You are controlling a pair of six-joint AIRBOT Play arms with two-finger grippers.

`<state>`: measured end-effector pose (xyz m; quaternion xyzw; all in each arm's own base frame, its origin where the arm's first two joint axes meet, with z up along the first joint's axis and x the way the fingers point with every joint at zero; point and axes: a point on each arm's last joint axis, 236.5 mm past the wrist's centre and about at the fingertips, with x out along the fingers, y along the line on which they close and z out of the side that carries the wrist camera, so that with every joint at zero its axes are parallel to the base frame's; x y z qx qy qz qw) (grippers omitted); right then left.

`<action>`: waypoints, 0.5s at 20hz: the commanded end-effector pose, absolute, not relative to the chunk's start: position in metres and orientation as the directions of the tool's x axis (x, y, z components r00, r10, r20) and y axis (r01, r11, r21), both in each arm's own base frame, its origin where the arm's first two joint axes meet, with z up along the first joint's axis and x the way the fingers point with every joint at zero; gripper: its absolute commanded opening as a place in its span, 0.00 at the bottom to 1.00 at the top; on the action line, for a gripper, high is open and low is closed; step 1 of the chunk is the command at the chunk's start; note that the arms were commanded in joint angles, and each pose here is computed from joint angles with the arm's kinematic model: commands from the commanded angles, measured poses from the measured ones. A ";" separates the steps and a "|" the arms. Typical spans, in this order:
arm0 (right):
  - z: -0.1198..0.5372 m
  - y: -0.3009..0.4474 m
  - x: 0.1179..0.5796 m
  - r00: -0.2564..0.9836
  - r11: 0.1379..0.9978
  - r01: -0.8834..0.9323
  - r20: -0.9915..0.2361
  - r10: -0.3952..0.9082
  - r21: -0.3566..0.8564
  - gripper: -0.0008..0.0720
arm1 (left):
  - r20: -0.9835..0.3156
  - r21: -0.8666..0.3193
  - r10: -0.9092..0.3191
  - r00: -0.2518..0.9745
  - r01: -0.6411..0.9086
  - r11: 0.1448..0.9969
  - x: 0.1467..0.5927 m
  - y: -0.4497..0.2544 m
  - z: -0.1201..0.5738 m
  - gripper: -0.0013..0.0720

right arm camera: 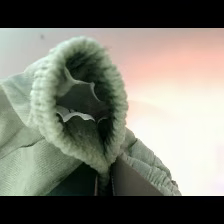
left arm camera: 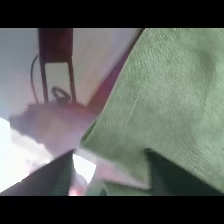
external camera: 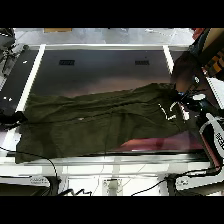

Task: Fold the clothes and pants, and hang the long-sleeved shirts on hangers.

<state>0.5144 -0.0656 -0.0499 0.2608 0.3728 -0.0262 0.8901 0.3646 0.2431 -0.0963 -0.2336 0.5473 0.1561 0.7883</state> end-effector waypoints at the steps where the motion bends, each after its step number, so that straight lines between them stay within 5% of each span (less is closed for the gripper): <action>1: -0.050 -0.061 0.513 0.712 0.861 0.232 -0.682 0.166 0.452 0.06 | -0.903 -0.222 0.017 0.429 -0.502 0.836 0.384 0.251 -0.097 0.57; 2: -0.050 -0.061 0.513 0.712 0.861 0.231 -0.682 0.168 0.453 0.06 | -0.892 -0.229 0.031 0.452 -0.510 0.829 0.389 0.255 -0.094 0.55; 4: -0.050 -0.061 0.513 0.711 0.861 0.231 -0.683 0.169 0.453 0.06 | -0.871 -0.246 0.051 0.489 -0.523 0.816 0.398 0.259 -0.088 0.05; 10: -0.034 -0.062 0.526 0.726 0.905 0.183 -0.674 0.140 0.385 0.06 | -0.729 -0.324 0.083 0.679 -0.449 0.833 0.463 0.263 0.000 0.05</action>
